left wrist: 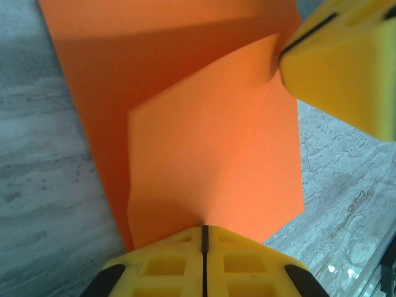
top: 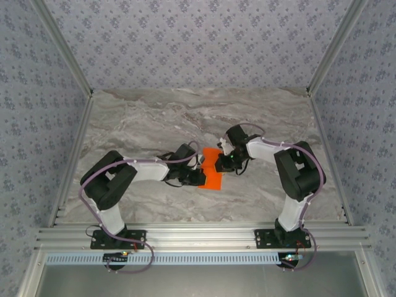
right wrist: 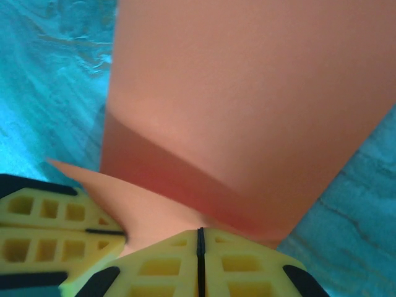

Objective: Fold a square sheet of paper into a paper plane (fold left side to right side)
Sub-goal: Fold the triangle a second time at the center of the table.

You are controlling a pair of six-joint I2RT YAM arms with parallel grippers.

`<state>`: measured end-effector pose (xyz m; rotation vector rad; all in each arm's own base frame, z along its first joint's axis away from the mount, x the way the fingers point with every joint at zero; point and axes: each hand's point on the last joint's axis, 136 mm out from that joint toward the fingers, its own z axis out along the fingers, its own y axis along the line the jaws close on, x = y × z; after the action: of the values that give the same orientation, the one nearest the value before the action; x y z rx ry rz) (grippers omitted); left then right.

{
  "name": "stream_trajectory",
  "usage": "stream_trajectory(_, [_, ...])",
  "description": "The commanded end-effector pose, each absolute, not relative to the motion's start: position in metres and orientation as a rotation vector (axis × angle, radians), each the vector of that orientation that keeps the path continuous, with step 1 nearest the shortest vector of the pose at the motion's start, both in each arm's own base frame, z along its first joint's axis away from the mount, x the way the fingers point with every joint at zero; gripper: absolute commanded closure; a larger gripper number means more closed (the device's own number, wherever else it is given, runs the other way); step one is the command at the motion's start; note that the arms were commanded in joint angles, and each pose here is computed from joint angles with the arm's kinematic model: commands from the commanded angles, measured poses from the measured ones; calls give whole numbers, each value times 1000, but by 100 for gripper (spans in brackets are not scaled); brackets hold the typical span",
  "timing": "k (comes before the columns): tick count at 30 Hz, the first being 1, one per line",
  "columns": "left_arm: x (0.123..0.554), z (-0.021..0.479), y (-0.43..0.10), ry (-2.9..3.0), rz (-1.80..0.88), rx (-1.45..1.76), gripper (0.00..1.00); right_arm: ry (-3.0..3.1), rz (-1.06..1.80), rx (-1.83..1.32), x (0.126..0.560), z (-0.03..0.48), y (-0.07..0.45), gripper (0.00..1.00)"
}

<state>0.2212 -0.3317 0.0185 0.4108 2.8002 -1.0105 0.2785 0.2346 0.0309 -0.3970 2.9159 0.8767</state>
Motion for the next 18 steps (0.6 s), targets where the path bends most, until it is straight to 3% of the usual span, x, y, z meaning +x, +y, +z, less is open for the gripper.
stream_trajectory(1, [213,-4,-318,2876,-890,400,94,2908,887,-443,260,44,239,92])
stream_trajectory(18, [211,-7,-315,2879,-884,376,96,2960,998,-452,249,20,273,92])
